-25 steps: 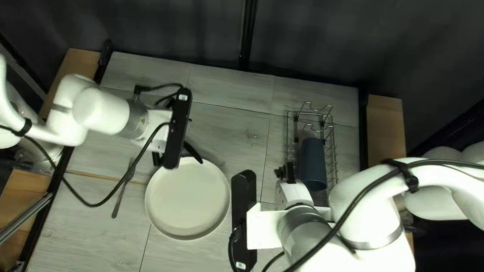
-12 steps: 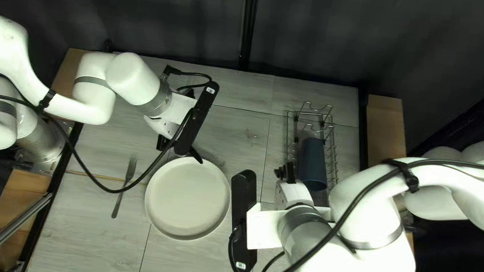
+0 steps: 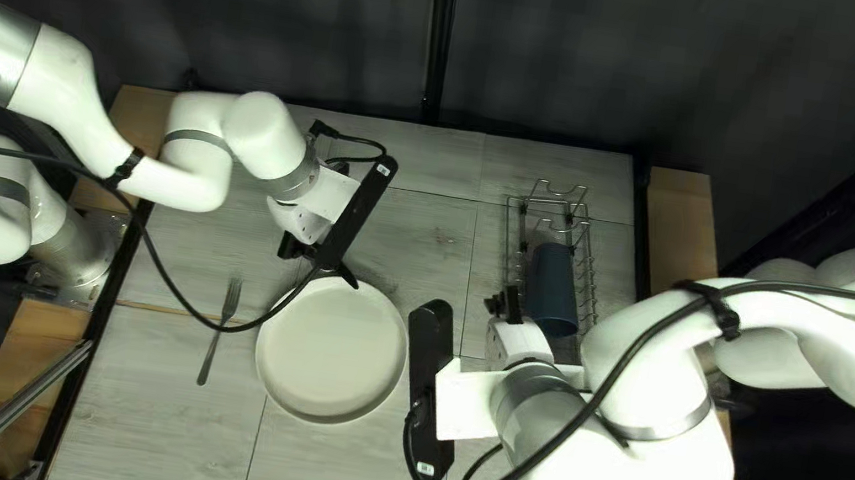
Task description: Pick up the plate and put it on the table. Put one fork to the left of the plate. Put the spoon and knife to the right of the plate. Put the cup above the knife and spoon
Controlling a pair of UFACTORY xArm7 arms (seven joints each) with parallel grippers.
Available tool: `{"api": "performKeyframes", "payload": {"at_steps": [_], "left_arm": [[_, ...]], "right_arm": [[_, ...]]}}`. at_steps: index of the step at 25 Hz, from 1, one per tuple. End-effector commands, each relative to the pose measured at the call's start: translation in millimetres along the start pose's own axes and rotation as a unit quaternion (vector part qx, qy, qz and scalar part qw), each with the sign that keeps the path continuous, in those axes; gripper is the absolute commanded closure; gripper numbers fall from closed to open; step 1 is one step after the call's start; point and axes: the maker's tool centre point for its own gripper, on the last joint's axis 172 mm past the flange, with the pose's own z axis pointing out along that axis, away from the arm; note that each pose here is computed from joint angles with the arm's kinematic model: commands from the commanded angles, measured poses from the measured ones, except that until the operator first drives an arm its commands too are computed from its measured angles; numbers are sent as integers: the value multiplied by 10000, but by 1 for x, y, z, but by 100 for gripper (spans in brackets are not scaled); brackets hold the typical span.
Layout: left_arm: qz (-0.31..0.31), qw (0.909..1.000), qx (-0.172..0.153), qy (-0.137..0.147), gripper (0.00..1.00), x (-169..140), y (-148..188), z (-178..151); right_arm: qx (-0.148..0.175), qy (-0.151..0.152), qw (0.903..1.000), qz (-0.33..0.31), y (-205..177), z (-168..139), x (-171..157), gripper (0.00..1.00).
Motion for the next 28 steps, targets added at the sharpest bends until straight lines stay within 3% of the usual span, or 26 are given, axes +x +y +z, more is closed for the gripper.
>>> {"api": "performKeyframes", "payload": {"at_steps": [1, 18, 28], "left_arm": [[59, 9998, -172, -48, 0, -10, -4, 20], [381, 9976, -535, -233, 0, -20, -2, 79], [456, 9965, -658, -239, 0, -22, 0, 91]], "right_arm": [[0, 0, 10000, 0, 0, 0, 0, 0], [0, 0, 10000, 0, 0, 0, 0, 0], [0, 0, 10000, 0, 0, 0, 0, 0]]}}
